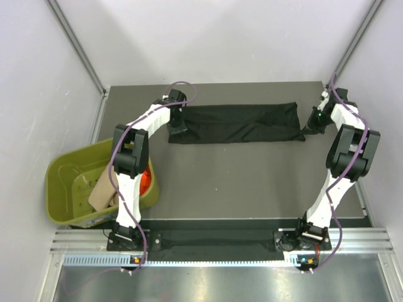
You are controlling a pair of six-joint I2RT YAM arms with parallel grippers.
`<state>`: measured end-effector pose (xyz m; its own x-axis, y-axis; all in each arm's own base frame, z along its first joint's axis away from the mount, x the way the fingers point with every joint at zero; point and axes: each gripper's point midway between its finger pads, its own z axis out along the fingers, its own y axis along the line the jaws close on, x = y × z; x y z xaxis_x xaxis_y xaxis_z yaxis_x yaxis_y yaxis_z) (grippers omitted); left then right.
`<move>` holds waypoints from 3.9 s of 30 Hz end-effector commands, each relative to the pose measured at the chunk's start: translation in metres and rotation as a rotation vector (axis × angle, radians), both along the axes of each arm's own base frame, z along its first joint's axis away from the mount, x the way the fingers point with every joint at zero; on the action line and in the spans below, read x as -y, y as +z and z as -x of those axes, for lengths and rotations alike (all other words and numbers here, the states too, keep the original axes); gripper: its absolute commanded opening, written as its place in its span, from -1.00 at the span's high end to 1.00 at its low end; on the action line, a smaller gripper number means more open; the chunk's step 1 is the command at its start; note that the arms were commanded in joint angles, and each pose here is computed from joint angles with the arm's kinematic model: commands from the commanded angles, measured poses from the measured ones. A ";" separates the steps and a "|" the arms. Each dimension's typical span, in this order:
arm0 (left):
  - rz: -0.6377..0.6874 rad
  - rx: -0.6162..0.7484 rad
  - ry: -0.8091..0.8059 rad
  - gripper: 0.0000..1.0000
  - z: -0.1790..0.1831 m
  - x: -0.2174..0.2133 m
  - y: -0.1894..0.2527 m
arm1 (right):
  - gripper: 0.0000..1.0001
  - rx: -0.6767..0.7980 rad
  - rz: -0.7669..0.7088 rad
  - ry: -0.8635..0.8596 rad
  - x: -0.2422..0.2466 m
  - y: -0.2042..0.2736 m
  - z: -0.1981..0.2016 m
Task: Fold and stack the t-shirts
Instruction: Fold the tshirt
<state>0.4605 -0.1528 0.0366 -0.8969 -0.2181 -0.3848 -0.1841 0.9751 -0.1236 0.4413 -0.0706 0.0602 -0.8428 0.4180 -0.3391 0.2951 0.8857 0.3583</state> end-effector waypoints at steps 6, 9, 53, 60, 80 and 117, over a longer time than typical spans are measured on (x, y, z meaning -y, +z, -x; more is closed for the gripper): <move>-0.035 -0.031 0.051 0.49 -0.013 -0.016 -0.022 | 1.00 0.018 0.115 0.051 0.021 0.010 -0.022; -0.034 -0.044 0.049 0.50 -0.013 -0.015 -0.027 | 1.00 0.008 0.099 0.065 0.018 0.006 -0.025; 0.110 0.113 -0.078 0.38 0.005 0.031 0.074 | -0.39 0.035 -0.179 -0.365 -0.043 0.014 0.011; 0.133 0.089 -0.106 0.38 0.024 0.036 0.074 | -0.32 -0.002 -0.193 -0.402 -0.036 -0.008 0.013; 0.129 0.094 -0.123 0.38 0.042 0.035 0.087 | 0.86 0.016 -0.131 -0.537 0.017 -0.039 -0.006; 0.162 0.094 -0.183 0.38 0.066 0.045 0.103 | 0.19 0.209 -0.191 -0.165 -0.083 0.030 -0.126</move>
